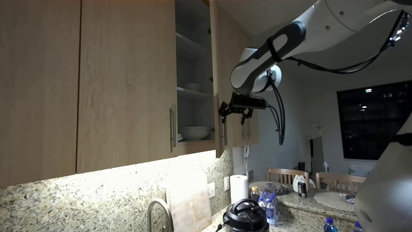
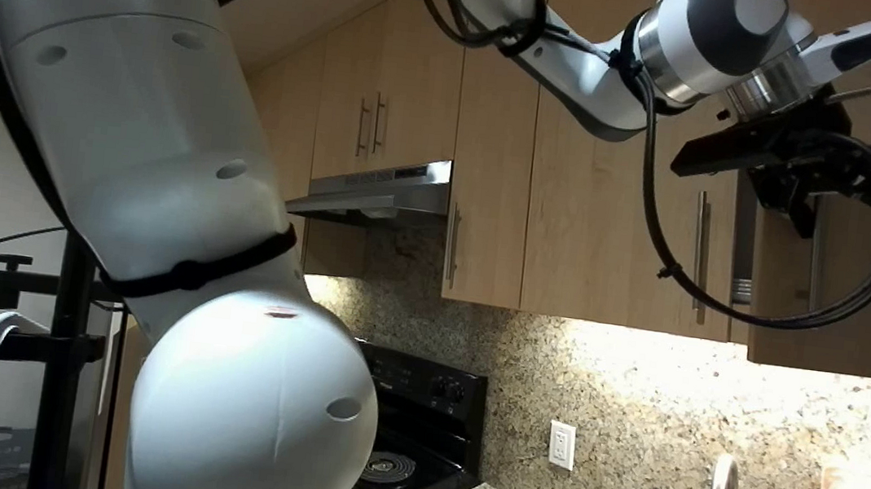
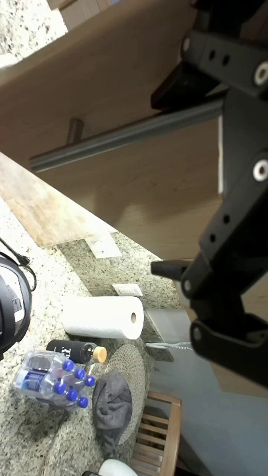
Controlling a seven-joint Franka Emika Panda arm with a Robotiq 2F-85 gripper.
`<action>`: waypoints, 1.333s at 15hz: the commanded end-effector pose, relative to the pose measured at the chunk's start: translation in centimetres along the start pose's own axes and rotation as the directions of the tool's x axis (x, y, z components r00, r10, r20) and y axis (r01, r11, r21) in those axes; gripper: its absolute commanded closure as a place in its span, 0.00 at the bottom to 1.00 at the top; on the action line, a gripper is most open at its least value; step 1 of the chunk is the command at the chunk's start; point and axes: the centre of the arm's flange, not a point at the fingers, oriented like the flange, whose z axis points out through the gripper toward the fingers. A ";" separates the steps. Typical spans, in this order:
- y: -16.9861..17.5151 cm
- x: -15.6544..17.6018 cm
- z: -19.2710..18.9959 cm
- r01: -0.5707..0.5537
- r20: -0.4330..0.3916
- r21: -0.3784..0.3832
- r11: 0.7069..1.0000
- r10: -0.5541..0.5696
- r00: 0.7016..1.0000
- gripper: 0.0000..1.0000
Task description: Open the third top cabinet door from the right
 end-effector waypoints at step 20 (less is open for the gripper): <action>3.1 -0.1 -0.1 -0.176 -0.079 -0.150 0.973 0.166 0.983 0.00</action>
